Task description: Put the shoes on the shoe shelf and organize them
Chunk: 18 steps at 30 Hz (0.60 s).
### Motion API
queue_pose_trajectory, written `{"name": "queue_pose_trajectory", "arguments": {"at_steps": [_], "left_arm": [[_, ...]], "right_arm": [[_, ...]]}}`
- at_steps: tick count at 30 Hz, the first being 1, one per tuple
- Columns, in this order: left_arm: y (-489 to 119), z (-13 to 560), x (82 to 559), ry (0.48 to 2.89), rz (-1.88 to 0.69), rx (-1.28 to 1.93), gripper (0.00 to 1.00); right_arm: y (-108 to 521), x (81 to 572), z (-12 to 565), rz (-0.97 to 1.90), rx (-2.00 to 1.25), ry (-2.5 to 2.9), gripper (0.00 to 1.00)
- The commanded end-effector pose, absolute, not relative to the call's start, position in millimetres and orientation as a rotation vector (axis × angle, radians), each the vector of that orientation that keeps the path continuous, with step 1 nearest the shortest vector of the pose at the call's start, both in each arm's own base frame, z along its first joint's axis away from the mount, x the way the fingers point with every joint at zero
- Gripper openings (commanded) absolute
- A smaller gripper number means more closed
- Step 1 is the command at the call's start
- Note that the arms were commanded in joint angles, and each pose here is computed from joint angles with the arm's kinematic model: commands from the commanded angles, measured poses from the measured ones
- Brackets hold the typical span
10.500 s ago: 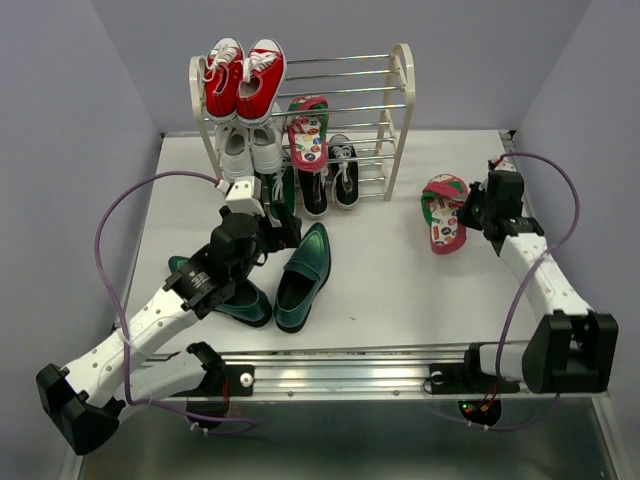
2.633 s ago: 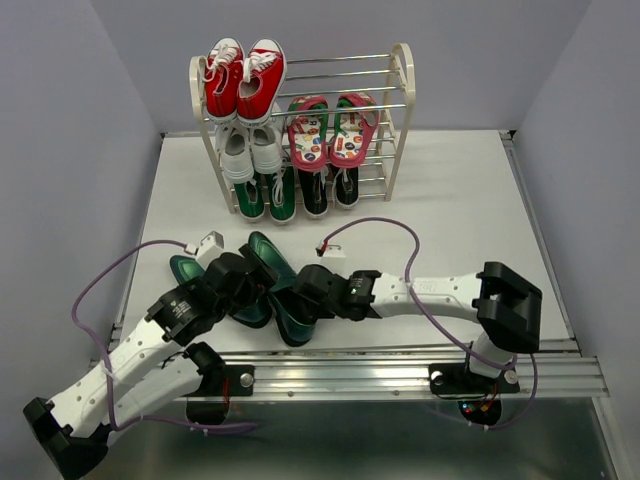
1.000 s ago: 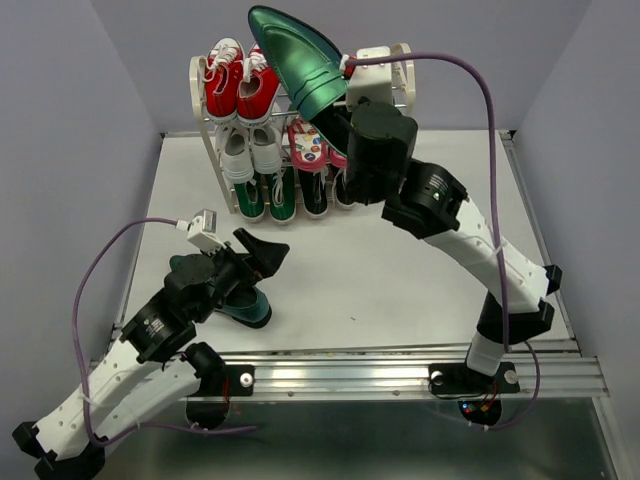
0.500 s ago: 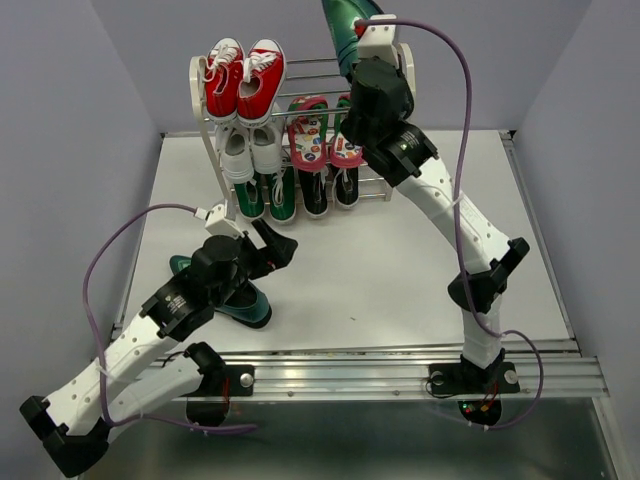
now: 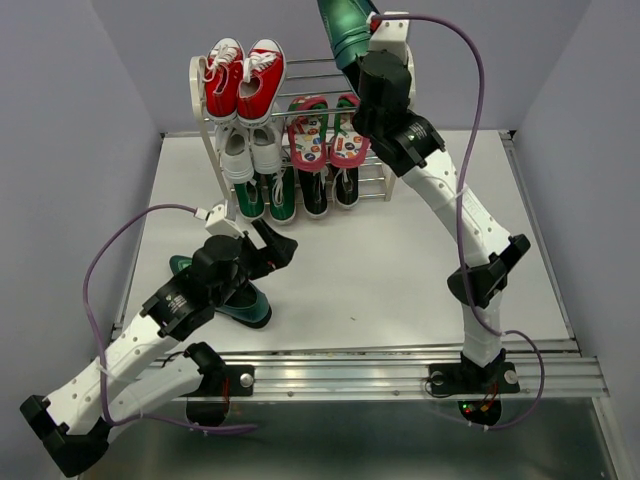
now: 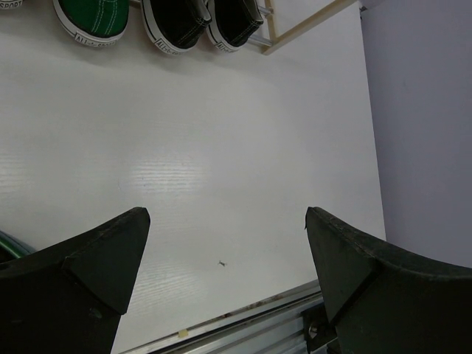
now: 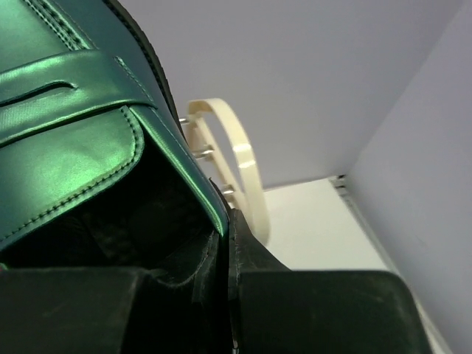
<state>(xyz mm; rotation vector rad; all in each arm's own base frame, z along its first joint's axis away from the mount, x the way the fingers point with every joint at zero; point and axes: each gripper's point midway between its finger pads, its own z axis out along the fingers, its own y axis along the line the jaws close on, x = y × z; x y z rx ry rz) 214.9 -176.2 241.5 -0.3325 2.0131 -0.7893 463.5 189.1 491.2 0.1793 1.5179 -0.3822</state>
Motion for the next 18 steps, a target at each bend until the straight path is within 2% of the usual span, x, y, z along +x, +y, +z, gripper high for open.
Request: {"name": "queue_pose_trajectory", "arguments": {"at_steps": [1,7,16,18], "left_arm": [[-180,253,219,1.976,-0.816,-0.334,0.99],[-181,251,220,1.982,-0.813,-0.335,0.99],[-185,246,221,1.993,-0.821,-0.33,0.99],[-186,245,221,1.996,-0.821,-0.326,0.99]], "right_arm": [[196,469,519,-0.048,0.296,1.458,0.01],[192,466,515,-0.012,0.325,1.468,0.01],[180,474,495,-0.13,0.361,1.495,0.01],[176,477,493,-0.126,0.378,1.494,0.05]]}}
